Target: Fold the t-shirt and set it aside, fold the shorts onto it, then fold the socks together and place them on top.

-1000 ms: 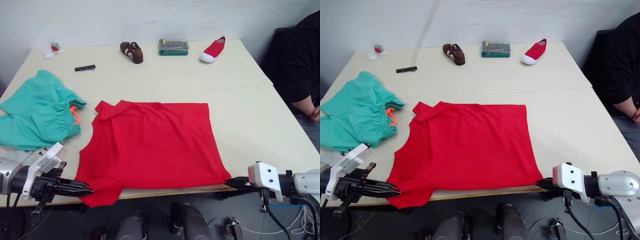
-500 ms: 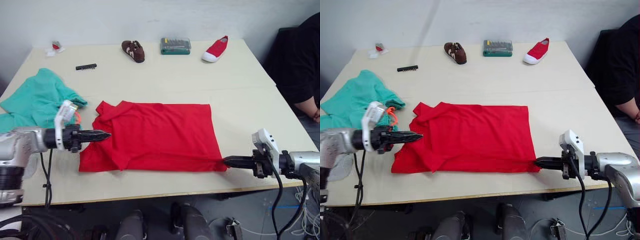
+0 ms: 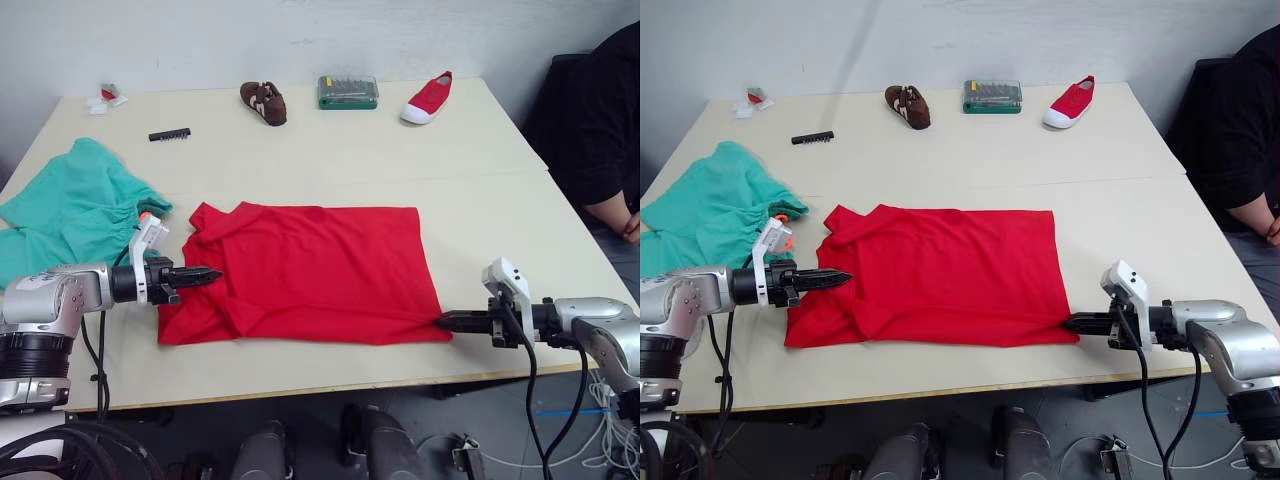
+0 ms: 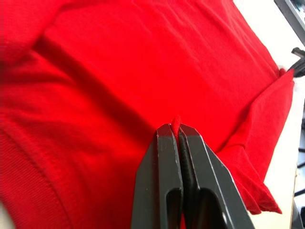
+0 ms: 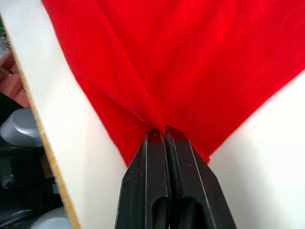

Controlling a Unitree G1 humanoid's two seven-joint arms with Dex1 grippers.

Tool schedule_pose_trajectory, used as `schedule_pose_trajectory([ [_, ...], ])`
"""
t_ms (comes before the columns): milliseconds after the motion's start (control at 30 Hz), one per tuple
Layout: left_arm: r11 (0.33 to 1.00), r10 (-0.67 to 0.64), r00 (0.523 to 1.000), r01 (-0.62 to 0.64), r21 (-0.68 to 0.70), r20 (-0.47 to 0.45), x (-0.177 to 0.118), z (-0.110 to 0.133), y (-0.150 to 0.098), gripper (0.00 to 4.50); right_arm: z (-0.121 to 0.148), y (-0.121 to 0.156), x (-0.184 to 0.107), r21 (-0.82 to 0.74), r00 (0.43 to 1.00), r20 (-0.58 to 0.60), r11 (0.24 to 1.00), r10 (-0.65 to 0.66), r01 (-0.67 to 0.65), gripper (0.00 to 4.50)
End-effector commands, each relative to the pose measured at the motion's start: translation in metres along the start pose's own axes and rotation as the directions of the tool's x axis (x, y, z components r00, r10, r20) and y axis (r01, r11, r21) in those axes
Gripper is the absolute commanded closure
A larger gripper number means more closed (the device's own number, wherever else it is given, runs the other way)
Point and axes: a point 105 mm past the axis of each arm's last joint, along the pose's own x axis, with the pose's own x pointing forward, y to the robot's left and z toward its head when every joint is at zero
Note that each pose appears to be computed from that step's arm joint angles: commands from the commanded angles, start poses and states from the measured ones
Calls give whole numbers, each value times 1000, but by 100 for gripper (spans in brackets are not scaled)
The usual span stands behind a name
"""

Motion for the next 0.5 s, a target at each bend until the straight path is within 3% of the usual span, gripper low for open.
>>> schedule_pose_trajectory([
  [33, 1000, 16, 999, -16, 0, 36, -3, 6, 1, 448, 13, -6, -6, -38, 999, 38, 999, -36, 38, 450],
  [167, 999, 33, 999, -33, -14, 37, -3, 5, 5, 448, 17, -9, -6, -33, 997, 49, 998, -56, 57, 450],
  [233, 999, 47, 997, -46, -20, 55, -3, 6, 7, 405, 21, -10, -9, -19, 996, 63, 997, -67, 69, 411],
  [400, 994, 95, 984, -101, 36, 152, -23, 27, 7, 258, 55, -10, -32, -79, 975, 166, 984, -144, 159, 250],
  [500, 993, 44, 971, -69, 100, 233, -40, 45, -10, 176, 71, 8, -38, -141, 967, 216, 976, -133, 166, 160],
])
